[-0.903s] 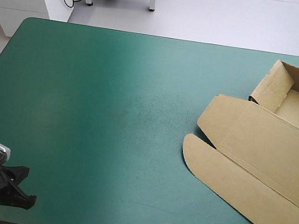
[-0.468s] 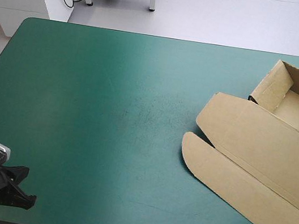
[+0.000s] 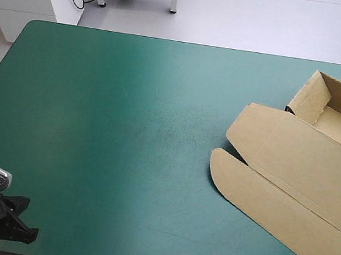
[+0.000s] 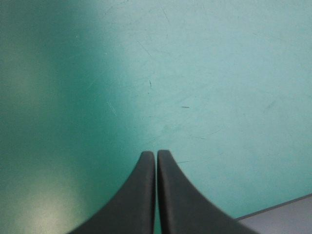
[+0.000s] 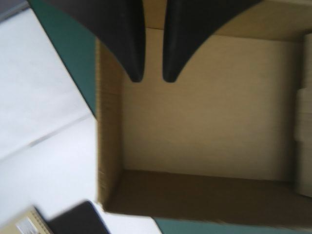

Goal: Fold the box

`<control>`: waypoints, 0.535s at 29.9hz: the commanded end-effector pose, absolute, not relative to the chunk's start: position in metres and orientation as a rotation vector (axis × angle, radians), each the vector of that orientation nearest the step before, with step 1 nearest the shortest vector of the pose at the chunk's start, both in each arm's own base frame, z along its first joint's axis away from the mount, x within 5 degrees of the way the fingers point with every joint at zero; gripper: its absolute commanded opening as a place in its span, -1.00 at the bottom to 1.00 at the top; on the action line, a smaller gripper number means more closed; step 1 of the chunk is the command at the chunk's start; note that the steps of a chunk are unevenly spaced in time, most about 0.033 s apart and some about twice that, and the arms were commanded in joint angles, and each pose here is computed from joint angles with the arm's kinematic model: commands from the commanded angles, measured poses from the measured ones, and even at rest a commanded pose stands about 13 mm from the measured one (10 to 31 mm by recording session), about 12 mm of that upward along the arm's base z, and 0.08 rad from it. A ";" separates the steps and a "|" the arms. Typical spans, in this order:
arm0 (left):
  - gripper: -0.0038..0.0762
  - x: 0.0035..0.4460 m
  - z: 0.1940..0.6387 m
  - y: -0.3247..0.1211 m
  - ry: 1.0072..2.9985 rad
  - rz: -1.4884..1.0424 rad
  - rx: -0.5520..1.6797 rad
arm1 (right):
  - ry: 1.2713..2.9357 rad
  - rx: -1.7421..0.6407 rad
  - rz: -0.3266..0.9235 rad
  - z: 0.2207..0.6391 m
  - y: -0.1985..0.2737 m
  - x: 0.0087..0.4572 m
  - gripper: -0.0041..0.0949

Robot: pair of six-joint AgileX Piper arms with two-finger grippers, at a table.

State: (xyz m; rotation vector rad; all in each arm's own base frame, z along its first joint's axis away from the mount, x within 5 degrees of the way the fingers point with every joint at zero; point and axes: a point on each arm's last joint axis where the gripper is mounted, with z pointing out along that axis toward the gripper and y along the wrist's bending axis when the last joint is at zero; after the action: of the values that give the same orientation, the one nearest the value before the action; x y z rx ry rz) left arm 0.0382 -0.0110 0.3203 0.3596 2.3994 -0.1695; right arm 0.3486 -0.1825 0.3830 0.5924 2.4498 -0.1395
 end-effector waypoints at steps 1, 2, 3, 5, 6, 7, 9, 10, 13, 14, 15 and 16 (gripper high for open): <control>-0.92 0.041 0.327 -0.012 2.363 -0.185 0.355 | 2.264 0.420 -0.032 0.448 -0.142 0.320 -0.95; -0.92 0.040 0.327 -0.013 2.369 -0.190 0.356 | 2.250 0.384 -0.010 0.453 -0.132 0.316 -0.96; -0.92 0.039 0.326 -0.013 2.378 -0.193 0.357 | 2.231 0.342 0.019 0.460 -0.118 0.310 -0.96; -0.92 0.039 0.326 -0.013 2.385 -0.191 0.358 | 2.219 0.264 0.044 0.466 -0.095 0.302 -0.96; -0.92 0.039 0.326 -0.013 2.385 -0.191 0.358 | 2.212 0.217 0.057 0.469 -0.081 0.297 -0.96; -0.92 0.039 0.326 -0.013 2.379 -0.192 0.359 | 2.208 0.169 0.072 0.470 -0.068 0.294 -0.96; -0.92 0.040 0.327 -0.013 2.361 -0.198 0.357 | 2.189 0.056 0.105 0.471 -0.039 0.282 -0.96; -0.92 0.041 0.328 -0.014 2.349 -0.201 0.359 | 2.172 0.009 0.118 0.472 -0.027 0.274 -0.96; -0.92 0.045 0.333 -0.016 2.275 -0.220 0.351 | 2.141 -0.201 0.143 0.466 0.011 0.251 -0.96; -0.92 0.047 0.335 -0.016 2.253 -0.224 0.348 | 2.132 -0.255 0.142 0.463 0.021 0.241 -0.96; -0.92 0.048 0.337 -0.017 2.225 -0.230 0.345 | 2.117 -0.293 0.143 0.459 0.028 0.231 -0.96; -0.92 0.049 0.338 -0.017 2.209 -0.232 0.343 | 2.104 -0.323 0.153 0.457 0.034 0.224 -0.96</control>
State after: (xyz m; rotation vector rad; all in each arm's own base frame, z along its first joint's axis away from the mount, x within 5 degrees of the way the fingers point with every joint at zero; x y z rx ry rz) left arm 0.0420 -0.0137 0.3245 0.3540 2.3328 -0.2006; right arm 0.2525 0.0202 0.4434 -0.2364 2.2508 0.1728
